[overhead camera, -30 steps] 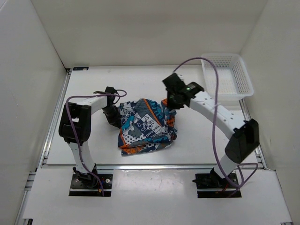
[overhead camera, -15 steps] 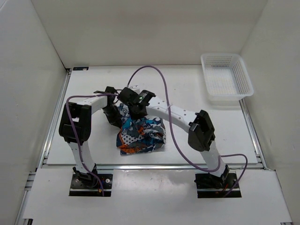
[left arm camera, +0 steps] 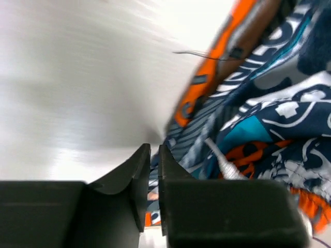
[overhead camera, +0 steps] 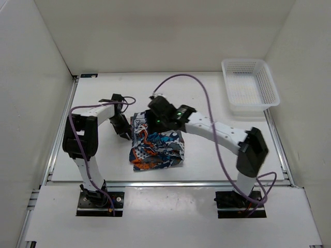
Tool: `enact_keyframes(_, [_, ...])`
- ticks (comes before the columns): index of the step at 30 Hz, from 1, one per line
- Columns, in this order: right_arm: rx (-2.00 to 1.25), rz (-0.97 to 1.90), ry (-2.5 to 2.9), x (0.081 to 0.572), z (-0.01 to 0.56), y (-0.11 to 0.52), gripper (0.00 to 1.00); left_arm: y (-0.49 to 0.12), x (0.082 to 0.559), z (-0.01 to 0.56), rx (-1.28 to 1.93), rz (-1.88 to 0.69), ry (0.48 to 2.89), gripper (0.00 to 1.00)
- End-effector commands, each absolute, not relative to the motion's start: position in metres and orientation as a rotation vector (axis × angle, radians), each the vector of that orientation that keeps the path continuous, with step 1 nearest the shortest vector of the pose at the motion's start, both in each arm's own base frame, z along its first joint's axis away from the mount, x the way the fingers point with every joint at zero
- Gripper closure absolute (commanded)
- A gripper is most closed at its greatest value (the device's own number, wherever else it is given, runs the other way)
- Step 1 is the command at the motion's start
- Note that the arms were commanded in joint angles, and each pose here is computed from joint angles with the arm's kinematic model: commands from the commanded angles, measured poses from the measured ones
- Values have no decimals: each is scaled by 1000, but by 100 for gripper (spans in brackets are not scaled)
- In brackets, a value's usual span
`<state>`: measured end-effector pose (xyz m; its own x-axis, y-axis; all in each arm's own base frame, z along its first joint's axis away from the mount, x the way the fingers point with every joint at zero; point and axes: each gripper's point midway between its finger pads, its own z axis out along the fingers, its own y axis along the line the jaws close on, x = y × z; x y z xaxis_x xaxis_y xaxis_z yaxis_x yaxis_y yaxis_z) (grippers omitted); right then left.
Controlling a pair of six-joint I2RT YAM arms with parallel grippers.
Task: Fold and stack the shorts
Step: Fold the shorts
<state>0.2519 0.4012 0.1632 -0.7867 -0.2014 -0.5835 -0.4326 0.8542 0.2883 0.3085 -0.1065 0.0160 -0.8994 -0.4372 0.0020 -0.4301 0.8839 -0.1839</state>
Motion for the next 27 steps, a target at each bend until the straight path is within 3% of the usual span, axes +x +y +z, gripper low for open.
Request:
enact_keyframes(1, [-306,527,2426,275,182,347,50,-82,334,75,-646,-214,2833,73])
enact_keyframes(3, [-243,452,2494,271,159,309,63,-84,333,101,-592,-204,2779,72])
enact_keyframes(5, [-207,428,2516,264,153,288,62,-89,331,118,-513,-199,2747,74])
enact_keyframes(7, [-164,381,2569,256,131,268,41,-109,326,138,-375,-256,2704,77])
enact_keyframes(8, [-151,380,2582,255,128,262,19,-123,321,140,-307,-328,2713,74])
enact_keyframes(10, [-124,381,2627,251,114,254,7,-150,314,139,-155,-396,2730,48])
enact_keyframes(11, [-100,396,2636,254,114,251,1,-158,314,140,-125,-403,2732,9])
enact_keyframes(12, [-100,448,2657,252,111,253,1,-163,311,134,-84,-379,2747,0])
enact_keyframes(23, [-92,757,2747,271,69,270,1,-184,327,74,0,-248,2867,0])
enact_keyframes(26, [-106,800,2764,270,58,276,1,-185,329,68,0,-239,2882,11])
enact_keyframes(27, [-107,806,2792,265,48,276,1,-186,330,66,0,-237,2885,28])
